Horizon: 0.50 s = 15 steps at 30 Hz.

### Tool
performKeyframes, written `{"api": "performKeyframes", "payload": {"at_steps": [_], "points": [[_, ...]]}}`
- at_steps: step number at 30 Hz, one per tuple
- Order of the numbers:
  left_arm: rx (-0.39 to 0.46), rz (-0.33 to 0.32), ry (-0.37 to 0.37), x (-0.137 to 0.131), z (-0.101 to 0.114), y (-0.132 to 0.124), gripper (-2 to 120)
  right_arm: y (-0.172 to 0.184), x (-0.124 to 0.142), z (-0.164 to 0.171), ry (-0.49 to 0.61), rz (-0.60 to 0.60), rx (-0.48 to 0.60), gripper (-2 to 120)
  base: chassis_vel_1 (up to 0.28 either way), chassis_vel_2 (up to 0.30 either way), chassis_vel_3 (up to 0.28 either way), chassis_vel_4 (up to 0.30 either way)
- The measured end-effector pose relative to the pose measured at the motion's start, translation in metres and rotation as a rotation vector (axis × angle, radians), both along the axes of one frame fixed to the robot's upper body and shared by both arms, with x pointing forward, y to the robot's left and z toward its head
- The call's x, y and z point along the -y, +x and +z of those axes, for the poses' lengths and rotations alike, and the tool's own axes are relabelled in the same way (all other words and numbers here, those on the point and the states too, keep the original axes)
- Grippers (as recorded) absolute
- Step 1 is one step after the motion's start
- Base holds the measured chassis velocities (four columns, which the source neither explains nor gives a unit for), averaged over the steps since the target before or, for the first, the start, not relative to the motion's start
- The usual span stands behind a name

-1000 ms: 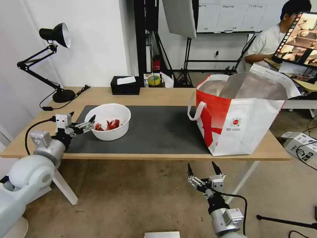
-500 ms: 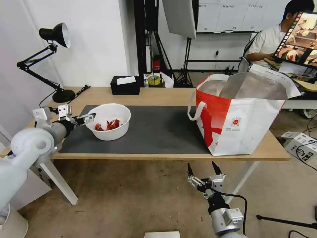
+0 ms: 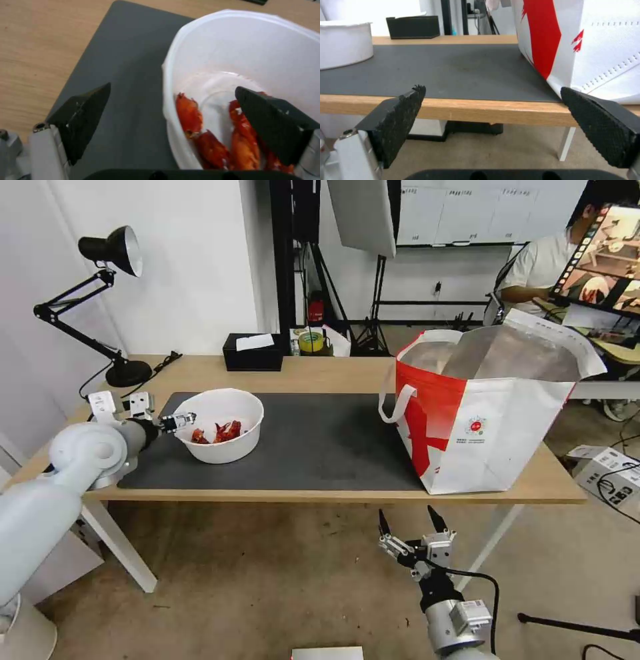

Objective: Pick up the trash from the table and place it into the takeout bag.

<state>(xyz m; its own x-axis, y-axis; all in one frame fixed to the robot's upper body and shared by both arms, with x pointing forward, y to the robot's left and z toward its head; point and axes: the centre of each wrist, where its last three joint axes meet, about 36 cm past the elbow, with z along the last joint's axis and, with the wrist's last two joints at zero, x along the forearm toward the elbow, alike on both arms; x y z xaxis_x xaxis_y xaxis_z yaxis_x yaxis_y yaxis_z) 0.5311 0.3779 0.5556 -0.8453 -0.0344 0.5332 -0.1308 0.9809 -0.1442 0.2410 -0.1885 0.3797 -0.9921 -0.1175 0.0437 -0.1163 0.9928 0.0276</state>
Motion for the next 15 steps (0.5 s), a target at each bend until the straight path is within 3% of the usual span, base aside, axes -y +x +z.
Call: {"api": "performKeyframes", "payload": {"at_steps": [7,15], "points": [[-0.070,0.042,0.012,0.002,0.000,0.011,100,0.000,0.000,0.000,0.000,0.000,0.000,100,0.000,0.000,0.000,0.000],[-0.134,0.060,-0.042,0.005,0.009,0.025,100,0.000,0.000,0.000,0.000,0.000,0.000,100,0.000,0.000,0.000,0.000]]}}
